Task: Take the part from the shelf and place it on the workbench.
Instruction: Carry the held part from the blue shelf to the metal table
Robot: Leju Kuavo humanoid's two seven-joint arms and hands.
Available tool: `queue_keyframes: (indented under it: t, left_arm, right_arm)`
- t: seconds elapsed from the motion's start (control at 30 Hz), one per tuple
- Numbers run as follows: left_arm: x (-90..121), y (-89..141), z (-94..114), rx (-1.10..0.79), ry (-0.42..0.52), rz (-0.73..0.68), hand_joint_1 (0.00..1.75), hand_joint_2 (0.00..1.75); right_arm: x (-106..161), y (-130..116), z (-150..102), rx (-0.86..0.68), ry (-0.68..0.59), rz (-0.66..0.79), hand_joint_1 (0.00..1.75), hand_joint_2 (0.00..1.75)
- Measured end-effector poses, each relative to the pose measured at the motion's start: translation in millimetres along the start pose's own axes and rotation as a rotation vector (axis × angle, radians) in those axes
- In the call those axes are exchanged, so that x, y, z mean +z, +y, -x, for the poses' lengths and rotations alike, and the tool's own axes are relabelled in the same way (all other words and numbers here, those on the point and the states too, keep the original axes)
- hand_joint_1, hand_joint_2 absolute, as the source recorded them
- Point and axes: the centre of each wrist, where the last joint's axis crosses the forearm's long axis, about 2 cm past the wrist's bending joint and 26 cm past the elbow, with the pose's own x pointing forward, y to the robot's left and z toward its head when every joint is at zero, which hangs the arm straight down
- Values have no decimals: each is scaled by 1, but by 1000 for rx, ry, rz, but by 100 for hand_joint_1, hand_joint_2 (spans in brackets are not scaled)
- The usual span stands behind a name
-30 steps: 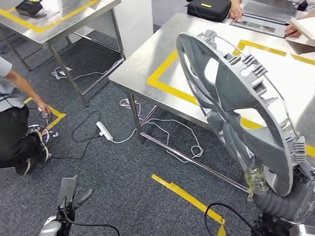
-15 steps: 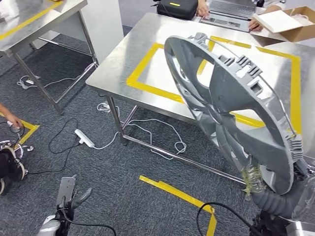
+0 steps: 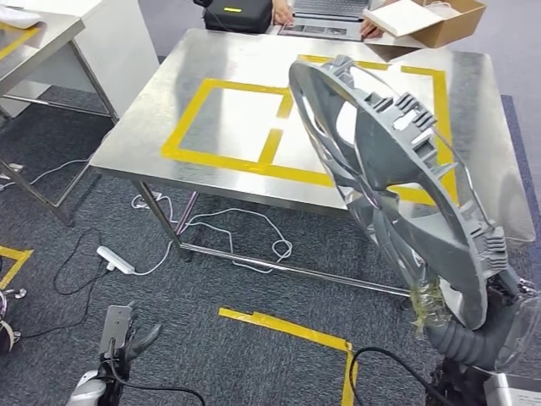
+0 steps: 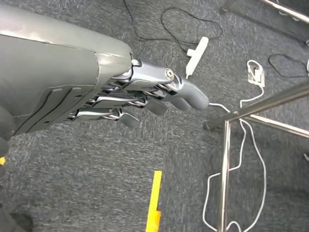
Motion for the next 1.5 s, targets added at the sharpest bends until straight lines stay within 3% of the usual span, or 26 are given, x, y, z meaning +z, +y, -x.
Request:
queue_keyframes:
  t: [0.77,1.0,1.5]
  left_arm:
    - [0,-1,0,0,1,6,0,175]
    - [1,-1,1,-3,2,10,0,175]
    - [-1,2,-2,-8,-14,16,0,175]
  right_arm:
    - [2,3,1,-82,63,-46,175,175]
    - [2,3,0,-19,57,-43,175,175]
    - [2,5,2,-43,69,-59,175,175]
